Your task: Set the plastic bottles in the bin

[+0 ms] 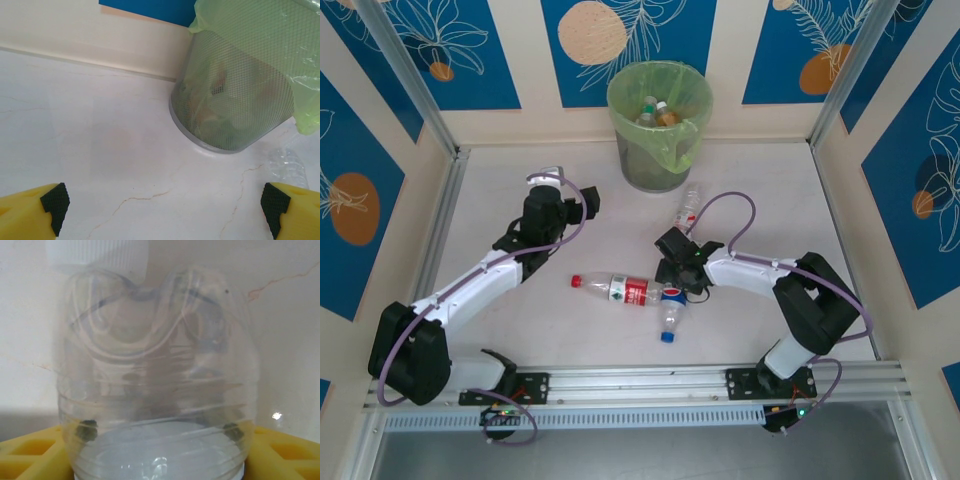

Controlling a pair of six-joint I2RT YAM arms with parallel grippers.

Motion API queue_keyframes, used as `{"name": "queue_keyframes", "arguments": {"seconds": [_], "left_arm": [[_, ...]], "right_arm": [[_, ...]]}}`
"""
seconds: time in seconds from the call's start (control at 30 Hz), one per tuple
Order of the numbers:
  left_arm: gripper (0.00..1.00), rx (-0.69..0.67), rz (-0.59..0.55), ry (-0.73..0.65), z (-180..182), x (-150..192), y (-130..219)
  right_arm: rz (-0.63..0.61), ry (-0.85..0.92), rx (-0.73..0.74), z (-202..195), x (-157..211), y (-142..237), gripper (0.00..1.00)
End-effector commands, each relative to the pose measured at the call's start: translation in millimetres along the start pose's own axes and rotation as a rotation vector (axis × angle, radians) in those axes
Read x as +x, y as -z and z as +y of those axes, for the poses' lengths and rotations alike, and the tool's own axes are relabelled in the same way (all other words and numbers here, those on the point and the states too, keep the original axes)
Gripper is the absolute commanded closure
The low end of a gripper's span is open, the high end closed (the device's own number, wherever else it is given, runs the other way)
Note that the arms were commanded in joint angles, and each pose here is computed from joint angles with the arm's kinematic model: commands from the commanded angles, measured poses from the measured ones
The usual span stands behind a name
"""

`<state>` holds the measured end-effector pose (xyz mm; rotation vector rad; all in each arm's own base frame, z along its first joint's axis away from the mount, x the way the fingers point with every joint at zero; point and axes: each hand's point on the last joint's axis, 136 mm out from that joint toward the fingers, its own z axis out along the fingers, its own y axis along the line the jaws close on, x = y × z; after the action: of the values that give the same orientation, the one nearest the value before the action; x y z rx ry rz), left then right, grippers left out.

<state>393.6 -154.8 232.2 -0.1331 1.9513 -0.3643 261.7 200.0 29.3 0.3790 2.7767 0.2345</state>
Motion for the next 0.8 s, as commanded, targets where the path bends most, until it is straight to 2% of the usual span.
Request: {"name": "queue_keyframes", "arguments": {"seconds": [0.0,0.2,0.77], "left_arm": [[0.00,-0.038,0.004,0.008,11.2,2.2,-0.4],[0.00,-0.042,0.011,0.013,12.3,4.7,-2.9],[0.00,-0.044,0.022,0.025,12.3,6.0,-8.1]], "right_arm": [[-0.029,-0.017,0.028,-12.2,-3.4,0.7,0.32],[-0.035,-0.018,0.043,-17.2,-4.7,-0.7,0.33],[-0.072,0.025,0.025,-18.8,-12.4,3.1,0.50]]}}
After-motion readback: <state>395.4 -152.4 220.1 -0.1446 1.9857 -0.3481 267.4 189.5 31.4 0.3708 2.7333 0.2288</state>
